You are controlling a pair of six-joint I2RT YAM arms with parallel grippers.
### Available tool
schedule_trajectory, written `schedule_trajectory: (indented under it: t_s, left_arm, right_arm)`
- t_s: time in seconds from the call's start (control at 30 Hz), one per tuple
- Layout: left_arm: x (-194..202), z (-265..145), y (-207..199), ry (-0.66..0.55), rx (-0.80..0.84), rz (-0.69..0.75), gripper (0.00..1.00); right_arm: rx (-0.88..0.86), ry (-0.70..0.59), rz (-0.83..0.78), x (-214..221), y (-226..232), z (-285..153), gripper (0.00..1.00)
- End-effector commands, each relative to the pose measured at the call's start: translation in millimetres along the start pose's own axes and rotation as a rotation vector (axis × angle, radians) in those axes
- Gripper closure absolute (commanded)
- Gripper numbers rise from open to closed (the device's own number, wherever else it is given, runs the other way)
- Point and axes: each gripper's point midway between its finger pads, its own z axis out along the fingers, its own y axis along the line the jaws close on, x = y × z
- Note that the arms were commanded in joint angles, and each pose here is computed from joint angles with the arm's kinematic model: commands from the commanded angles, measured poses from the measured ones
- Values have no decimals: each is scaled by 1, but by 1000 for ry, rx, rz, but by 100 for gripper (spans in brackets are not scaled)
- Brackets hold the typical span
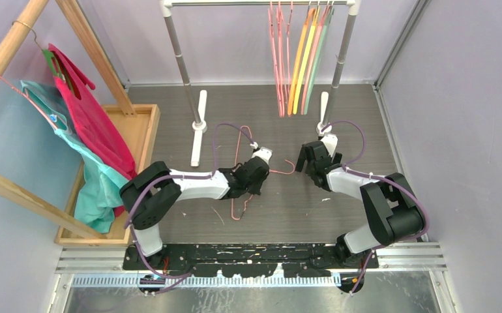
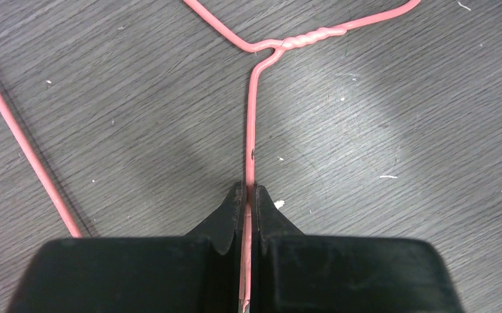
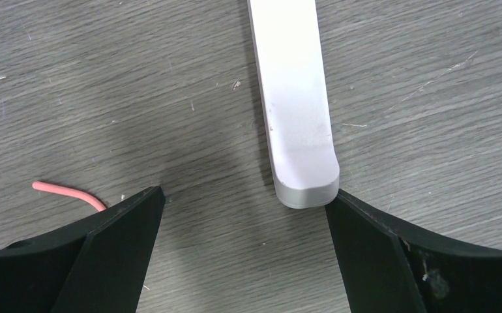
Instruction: Organize the hangers
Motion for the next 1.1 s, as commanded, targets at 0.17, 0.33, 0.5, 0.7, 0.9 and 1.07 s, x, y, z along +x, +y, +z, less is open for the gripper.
schedule_trajectory:
  t_s: [0.17,0.33,0.5,0.7,0.9,1.07]
  left_arm:
    - [-6,-52,13,-68,28,-13,100]
    - [-41,-88,23,-183,31,-29,100]
    - [-51,-104,26,-221,33,-39,100]
    - [-54,-129,48,-250,-25,-41,100]
    - [-58,-168,89,-331,-118,-96,100]
    - [-68,-189,109,-383,-153,-125,100]
  right_arm:
    - [-59,-1,37,-3,14,2,0]
    - [-77,1,46,-4,18,1,0]
    - [-84,-9,43,-6,17,-2,0]
    - [-90,-4,46,-6,19,-2,0]
    - [-107,-2,54,-6,22,-2,0]
    - [-246,4,54,-8,47,-11,5]
